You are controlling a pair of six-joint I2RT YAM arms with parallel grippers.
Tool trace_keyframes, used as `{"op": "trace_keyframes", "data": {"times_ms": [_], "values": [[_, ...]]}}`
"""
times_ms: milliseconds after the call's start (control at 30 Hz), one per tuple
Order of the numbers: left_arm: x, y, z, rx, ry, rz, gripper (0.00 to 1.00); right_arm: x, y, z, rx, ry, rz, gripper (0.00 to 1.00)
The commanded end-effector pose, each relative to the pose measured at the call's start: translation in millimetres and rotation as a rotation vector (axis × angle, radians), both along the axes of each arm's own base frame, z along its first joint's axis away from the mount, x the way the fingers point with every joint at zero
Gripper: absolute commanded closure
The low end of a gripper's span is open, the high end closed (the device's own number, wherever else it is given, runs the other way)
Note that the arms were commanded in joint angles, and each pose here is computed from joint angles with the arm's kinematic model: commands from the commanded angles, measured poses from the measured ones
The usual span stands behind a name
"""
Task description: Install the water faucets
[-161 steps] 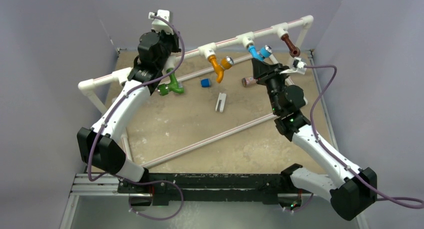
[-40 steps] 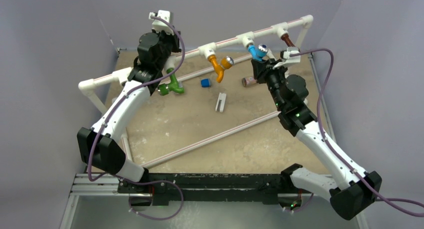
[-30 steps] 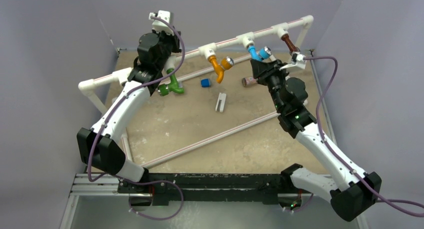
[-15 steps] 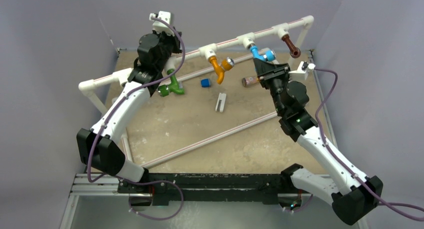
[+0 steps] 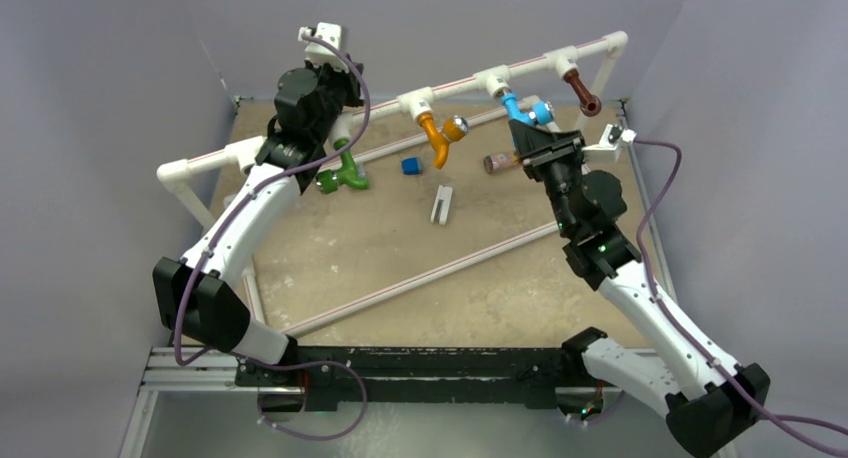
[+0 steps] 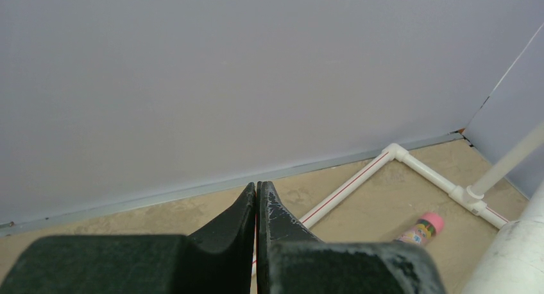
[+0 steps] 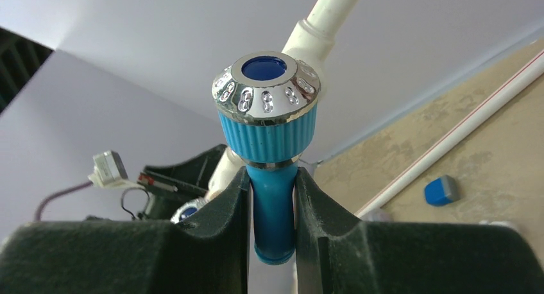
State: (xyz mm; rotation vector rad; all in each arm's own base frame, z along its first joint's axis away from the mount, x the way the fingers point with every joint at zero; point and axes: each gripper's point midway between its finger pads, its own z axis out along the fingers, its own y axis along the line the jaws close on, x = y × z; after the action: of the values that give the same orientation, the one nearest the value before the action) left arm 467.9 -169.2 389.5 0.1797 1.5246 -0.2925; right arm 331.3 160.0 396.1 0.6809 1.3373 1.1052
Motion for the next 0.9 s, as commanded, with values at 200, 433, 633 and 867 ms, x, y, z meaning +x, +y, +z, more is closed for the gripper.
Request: {"op": "trace_keyframes", "data": {"times_ms": [200,433,633,867], "values": [[-16,-4,-148,0.179,0.405,-0.033,1.0,-22,-17,12,-0.445,-0.173,-0.048,1.0],[-16,-5,-150,0.184,0.408,-0.036,1.0,-5,-11,9,-0.854,-0.207,-0.028,1.0],[-16,-5,-151,0.188,0.409,-0.036,1.0,9,-14,14,-1.051,-0.244,-0.055,1.0],[-16,-6,-153,0.19,0.413,-0.039,1.0,16,-19,15,-1.113,-0.245,-0.092,1.0]]}}
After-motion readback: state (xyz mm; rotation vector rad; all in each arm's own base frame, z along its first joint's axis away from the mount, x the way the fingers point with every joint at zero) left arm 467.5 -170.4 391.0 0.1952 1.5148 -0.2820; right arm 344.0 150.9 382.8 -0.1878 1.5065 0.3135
